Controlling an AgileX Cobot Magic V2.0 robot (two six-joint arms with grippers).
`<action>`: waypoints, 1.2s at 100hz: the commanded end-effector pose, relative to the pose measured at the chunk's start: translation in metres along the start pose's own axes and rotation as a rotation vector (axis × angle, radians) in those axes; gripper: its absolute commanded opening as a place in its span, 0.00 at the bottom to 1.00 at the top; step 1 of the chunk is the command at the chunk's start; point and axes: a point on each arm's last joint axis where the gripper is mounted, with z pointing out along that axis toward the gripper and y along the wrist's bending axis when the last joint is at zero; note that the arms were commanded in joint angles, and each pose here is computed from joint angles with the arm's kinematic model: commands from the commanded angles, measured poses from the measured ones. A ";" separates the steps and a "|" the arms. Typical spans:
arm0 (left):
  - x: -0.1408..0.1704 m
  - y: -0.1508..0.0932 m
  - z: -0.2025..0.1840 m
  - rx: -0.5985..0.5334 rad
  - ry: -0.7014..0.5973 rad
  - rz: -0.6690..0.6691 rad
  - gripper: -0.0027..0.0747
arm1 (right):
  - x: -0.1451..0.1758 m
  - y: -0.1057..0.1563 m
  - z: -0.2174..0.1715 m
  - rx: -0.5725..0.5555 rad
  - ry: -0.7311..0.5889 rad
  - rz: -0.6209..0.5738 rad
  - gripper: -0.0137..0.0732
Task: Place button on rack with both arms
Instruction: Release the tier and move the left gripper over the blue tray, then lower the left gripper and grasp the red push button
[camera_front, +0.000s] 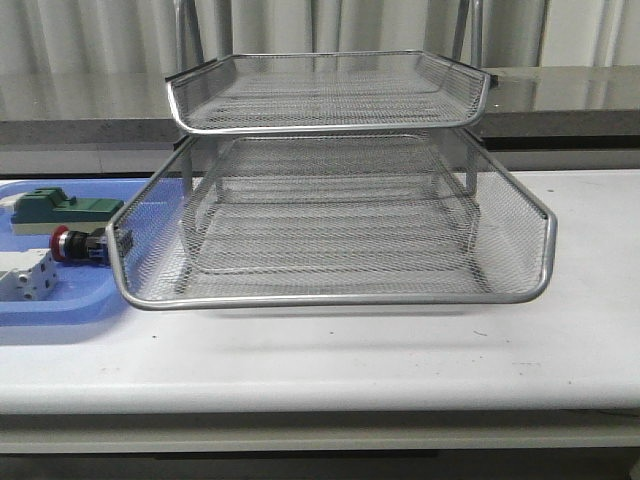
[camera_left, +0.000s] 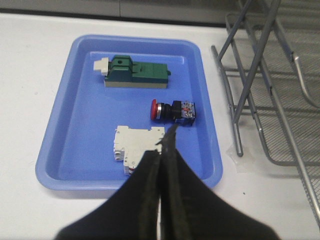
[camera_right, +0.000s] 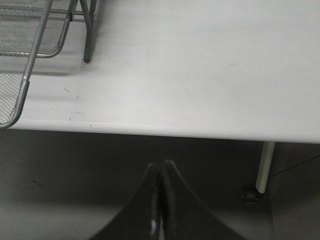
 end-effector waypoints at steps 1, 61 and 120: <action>-0.028 -0.005 0.008 0.005 -0.007 0.060 0.01 | -0.013 -0.001 -0.008 0.004 -0.090 -0.007 0.08; -0.066 -0.009 0.066 0.002 0.336 0.280 0.35 | -0.013 -0.001 -0.008 0.004 -0.090 -0.007 0.08; -0.071 -0.013 0.071 0.033 0.270 0.243 0.80 | -0.013 -0.001 -0.008 0.004 -0.090 -0.007 0.08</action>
